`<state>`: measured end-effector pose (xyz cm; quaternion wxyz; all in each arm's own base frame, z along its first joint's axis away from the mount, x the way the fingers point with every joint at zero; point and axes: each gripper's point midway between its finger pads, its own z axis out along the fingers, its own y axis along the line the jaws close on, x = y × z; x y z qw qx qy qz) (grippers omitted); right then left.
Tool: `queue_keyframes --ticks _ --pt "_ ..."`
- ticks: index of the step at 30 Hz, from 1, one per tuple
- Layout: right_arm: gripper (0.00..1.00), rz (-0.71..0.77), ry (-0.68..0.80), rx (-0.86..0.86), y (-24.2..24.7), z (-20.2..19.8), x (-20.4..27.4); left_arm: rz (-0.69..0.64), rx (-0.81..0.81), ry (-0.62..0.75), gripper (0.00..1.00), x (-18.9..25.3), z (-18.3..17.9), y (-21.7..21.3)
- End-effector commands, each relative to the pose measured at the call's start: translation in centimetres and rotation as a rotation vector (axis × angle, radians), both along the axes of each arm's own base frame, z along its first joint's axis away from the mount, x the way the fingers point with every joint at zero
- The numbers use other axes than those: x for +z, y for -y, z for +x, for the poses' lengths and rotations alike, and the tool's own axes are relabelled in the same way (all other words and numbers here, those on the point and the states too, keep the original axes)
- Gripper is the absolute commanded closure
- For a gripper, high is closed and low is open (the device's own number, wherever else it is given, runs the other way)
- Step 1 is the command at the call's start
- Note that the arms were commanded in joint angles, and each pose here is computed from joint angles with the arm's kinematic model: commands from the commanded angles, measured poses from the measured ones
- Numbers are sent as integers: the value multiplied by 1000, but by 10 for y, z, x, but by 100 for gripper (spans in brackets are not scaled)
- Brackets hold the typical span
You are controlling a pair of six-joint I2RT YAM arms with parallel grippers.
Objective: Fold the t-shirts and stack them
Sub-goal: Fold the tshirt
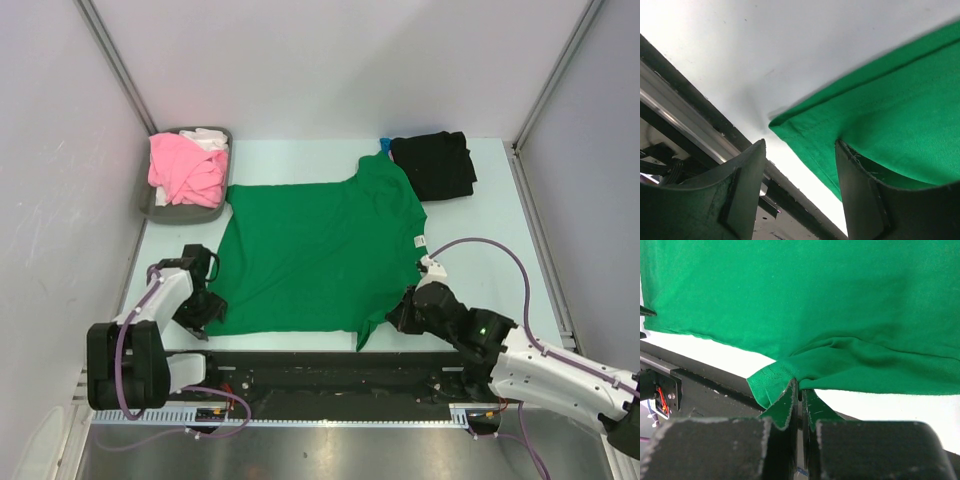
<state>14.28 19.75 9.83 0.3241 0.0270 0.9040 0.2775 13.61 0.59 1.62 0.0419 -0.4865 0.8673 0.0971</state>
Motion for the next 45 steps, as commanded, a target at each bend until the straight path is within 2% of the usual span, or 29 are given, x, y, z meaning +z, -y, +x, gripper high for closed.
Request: queue_keyframes --ticks 1,8,11,12,14,19,25,30,37,45 --pt "100 34 14 5 -3 1 5 47 78 -4 37 -4 2 -13" --pt "100 30 8 -5 1 0 4 64 97 -57 38 -18 -5 -18" --pt "100 29 1 -11 3 -1 3 59 98 -82 55 -26 -8 -19" --pt "100 28 0 -14 4 -1 3 62 99 -86 65 -26 -9 -19" --pt "100 31 0 -25 6 0 4 69 106 -66 78 -25 -7 -22" --pt "100 40 -1 -39 10 1 8 70 106 -66 100 -25 -6 -23" --pt "100 50 14 -54 12 3 21 92 101 7 100 -15 4 -28" --pt "100 37 84 -80 21 12 44 64 56 194 100 18 34 -24" --pt "100 16 217 -157 45 27 99 -34 -56 434 100 68 68 -5" --pt "100 17 300 -229 69 30 152 -51 -163 575 100 100 89 1"
